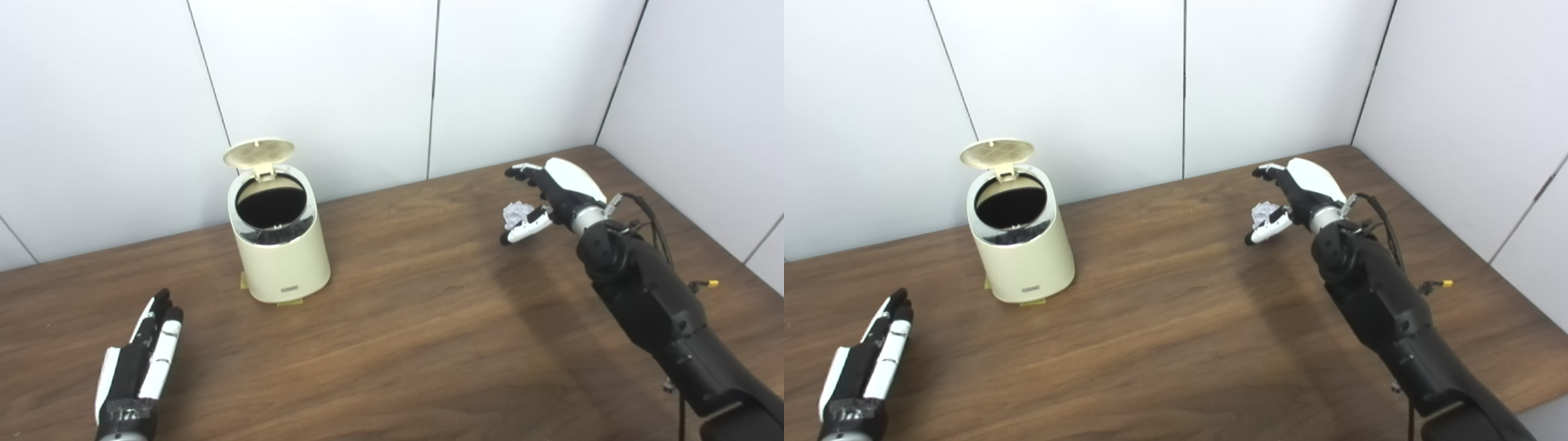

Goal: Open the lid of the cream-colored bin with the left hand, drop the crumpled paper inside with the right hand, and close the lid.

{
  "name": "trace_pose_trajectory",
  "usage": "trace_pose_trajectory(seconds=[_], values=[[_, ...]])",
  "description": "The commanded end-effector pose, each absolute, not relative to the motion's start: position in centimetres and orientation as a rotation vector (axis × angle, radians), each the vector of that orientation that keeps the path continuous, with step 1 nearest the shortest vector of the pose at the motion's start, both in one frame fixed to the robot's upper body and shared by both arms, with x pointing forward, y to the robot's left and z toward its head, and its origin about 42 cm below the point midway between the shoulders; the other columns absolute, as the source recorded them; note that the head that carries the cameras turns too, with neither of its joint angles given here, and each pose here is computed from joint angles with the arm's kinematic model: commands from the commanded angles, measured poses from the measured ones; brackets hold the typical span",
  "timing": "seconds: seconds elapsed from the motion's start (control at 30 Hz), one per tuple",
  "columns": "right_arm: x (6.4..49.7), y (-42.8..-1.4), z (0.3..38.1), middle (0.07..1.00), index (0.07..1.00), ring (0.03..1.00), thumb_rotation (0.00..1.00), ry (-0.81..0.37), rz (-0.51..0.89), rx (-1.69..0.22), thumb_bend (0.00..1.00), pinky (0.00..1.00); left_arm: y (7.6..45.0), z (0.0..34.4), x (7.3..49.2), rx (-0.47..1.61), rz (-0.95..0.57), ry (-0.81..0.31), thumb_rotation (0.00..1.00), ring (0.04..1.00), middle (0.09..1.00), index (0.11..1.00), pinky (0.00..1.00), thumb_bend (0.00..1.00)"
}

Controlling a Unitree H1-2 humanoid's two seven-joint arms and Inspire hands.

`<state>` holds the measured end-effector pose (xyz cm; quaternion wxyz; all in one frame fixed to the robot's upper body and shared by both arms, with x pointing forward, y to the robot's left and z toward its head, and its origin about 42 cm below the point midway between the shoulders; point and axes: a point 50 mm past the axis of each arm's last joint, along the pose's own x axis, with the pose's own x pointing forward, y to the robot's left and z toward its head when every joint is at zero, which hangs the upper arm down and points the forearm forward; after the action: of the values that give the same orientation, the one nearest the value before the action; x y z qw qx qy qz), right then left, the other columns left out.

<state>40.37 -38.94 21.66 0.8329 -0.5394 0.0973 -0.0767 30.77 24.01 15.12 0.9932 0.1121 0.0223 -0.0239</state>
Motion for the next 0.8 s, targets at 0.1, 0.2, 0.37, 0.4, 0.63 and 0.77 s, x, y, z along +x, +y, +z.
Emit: trace_pose_trajectory(seconds=[0.1, 0.2, 0.37, 0.4, 0.63, 0.77], values=[[42.6, -39.5, 24.6, 0.854, 0.812, 0.857, 0.20, 0.110, -0.234, -1.169, 0.92, 0.75, 24.1, 17.4, 31.4, 0.233, -0.046, -0.027, 0.81, 0.998, 0.971, 1.000, 1.00, 0.54], [43.1, -39.8, 24.2, 0.849, 0.807, 0.844, 0.19, 0.129, -0.237, -1.193, 0.91, 0.73, 24.2, 17.4, 31.5, 0.227, -0.045, -0.033, 0.78, 0.995, 0.975, 1.000, 0.98, 0.52], [43.5, -40.5, 24.0, 0.858, 0.816, 0.856, 0.20, 0.161, -0.233, -1.260, 0.89, 0.72, 24.0, 17.4, 31.4, 0.234, -0.054, -0.037, 0.78, 0.995, 0.974, 1.000, 0.98, 0.54], [43.5, -40.6, 24.1, 0.860, 0.817, 0.860, 0.20, 0.164, -0.232, -1.266, 0.89, 0.72, 24.0, 17.4, 31.4, 0.234, -0.056, -0.035, 0.79, 0.996, 0.973, 1.000, 0.99, 0.54], [43.0, -41.3, 24.6, 0.857, 0.795, 0.844, 0.20, 0.164, -0.234, -1.293, 0.89, 0.67, 23.9, 17.3, 31.2, 0.235, -0.048, -0.026, 0.78, 0.995, 0.976, 1.000, 0.99, 0.55], [42.9, -41.8, 24.7, 0.831, 0.777, 0.818, 0.19, 0.164, -0.220, -1.307, 0.89, 0.67, 23.9, 17.4, 31.3, 0.234, -0.040, -0.042, 0.76, 0.979, 0.968, 0.992, 0.97, 0.55]])
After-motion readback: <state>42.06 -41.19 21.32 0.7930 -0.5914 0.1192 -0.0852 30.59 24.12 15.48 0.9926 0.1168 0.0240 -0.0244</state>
